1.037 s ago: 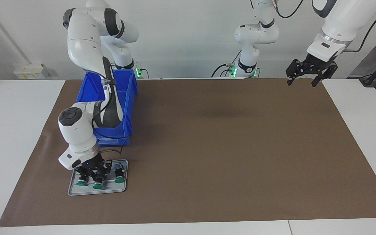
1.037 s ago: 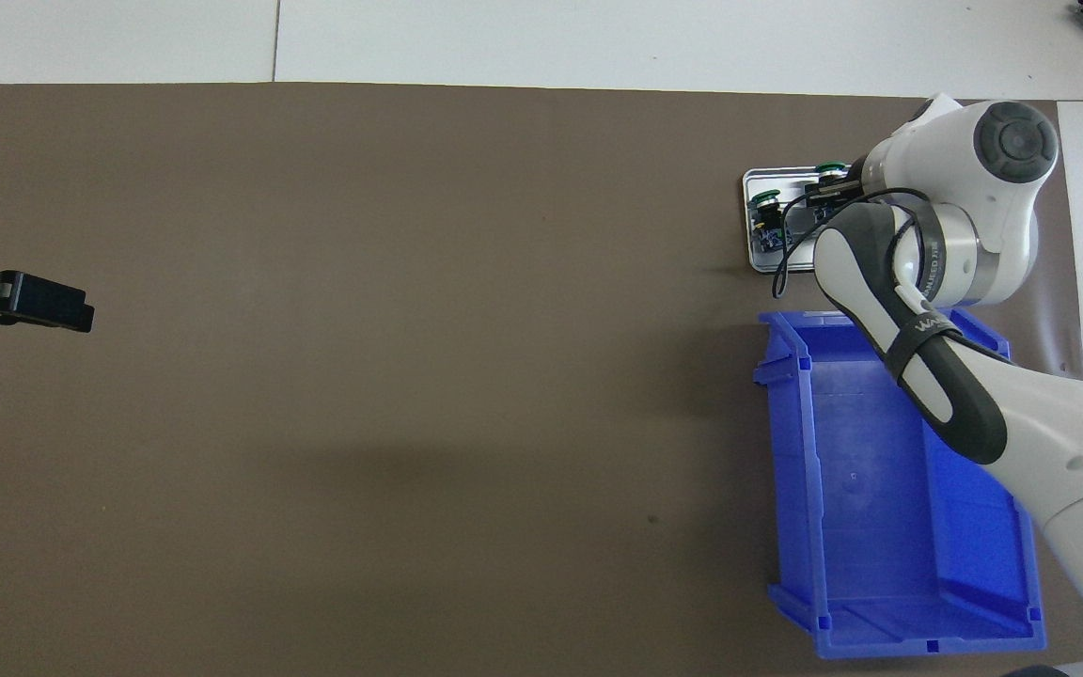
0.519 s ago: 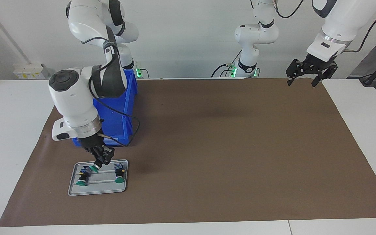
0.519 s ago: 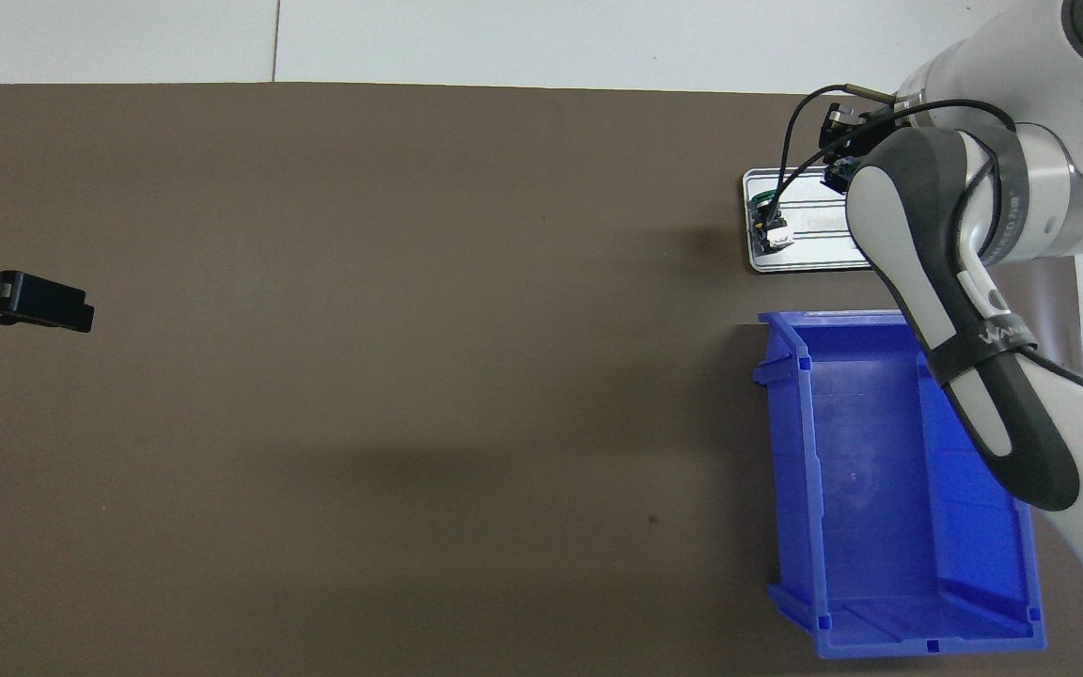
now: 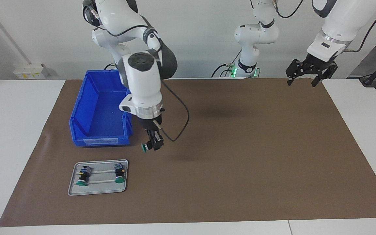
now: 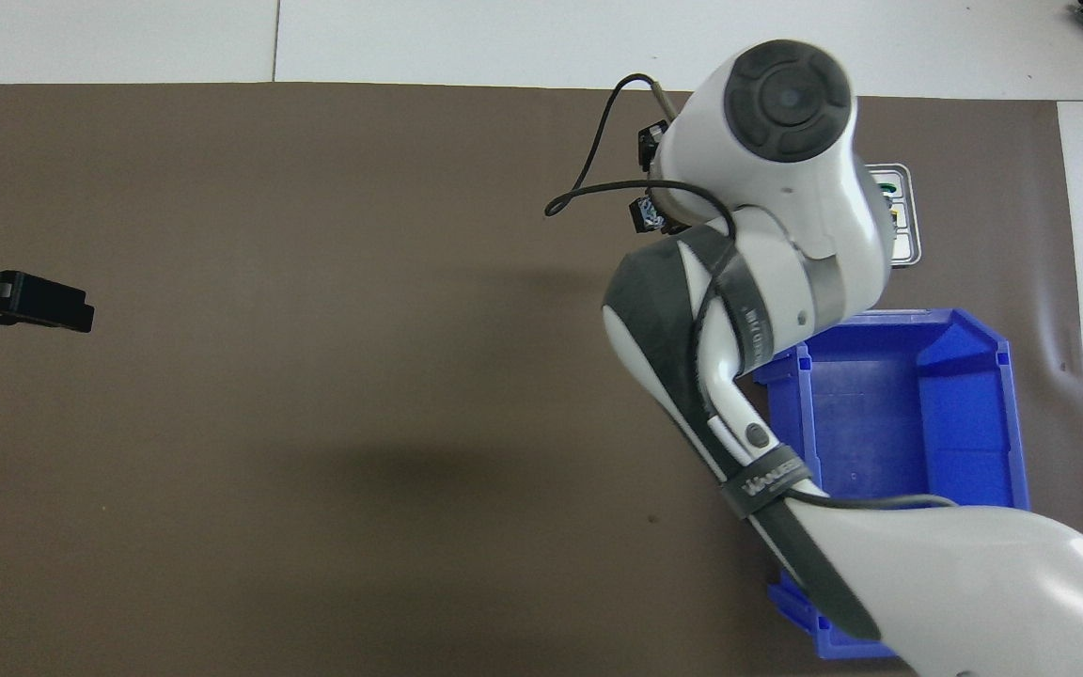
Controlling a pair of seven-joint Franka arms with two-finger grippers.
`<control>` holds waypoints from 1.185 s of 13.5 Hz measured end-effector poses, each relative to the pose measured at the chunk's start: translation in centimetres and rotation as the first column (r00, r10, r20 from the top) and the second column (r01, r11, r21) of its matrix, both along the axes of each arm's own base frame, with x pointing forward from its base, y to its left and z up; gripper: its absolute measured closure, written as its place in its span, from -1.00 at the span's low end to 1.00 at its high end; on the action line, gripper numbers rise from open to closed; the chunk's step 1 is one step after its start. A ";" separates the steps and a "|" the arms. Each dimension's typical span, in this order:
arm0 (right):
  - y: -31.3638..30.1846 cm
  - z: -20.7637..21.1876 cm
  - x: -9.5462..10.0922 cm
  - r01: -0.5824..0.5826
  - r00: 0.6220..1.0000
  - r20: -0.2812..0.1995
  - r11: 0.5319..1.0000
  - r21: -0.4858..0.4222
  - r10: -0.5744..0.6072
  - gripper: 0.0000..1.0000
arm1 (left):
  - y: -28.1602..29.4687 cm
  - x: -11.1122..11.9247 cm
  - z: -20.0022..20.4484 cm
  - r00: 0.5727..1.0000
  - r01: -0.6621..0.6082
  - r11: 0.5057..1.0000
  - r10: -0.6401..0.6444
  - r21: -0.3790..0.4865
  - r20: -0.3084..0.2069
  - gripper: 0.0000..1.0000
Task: Place and press button with both arms
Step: 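Lift the green button and carry it toward the table center, then lower the green button onto the table and open the right gripper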
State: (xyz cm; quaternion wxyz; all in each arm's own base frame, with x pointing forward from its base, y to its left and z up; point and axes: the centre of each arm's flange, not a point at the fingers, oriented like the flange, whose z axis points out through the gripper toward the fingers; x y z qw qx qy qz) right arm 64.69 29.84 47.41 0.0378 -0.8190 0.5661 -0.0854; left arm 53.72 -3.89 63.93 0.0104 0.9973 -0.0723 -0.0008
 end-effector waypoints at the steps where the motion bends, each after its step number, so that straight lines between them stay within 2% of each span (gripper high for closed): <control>1: 2.7 -0.7 -1.5 0.056 0.998 -0.006 0.998 0.006 -0.056 0.18 | 0.0 0.0 0.0 1.000 0.000 1.000 0.000 0.000 0.000 -1.00; 3: 7.1 -2.3 -4.3 0.154 0.988 -0.024 0.988 0.013 -0.153 0.18 | 0.0 0.0 0.0 1.000 0.000 1.000 0.000 0.000 0.000 -1.00; 5: 11.2 -4.4 -7.2 0.198 0.980 -0.030 0.980 -0.009 -0.198 0.18 | 0.0 0.0 0.0 1.000 0.000 1.000 0.000 0.000 0.000 -1.00; 8: 17.2 -10.2 -10.7 0.243 0.970 0.011 0.969 -0.045 -0.242 0.18 | 0.0 0.0 0.0 1.000 0.000 1.000 0.000 0.000 0.000 -1.00; 10: 19.3 -13.2 -11.6 0.234 0.972 0.016 0.972 -0.032 -0.234 0.18 | 0.0 0.0 0.0 1.000 0.000 1.000 0.000 0.000 0.000 -1.00; 16: 19.8 -16.4 -13.0 0.234 0.972 0.009 0.972 -0.026 -0.234 0.18 | 0.0 0.0 0.0 1.000 0.000 1.000 0.000 0.000 0.000 -1.00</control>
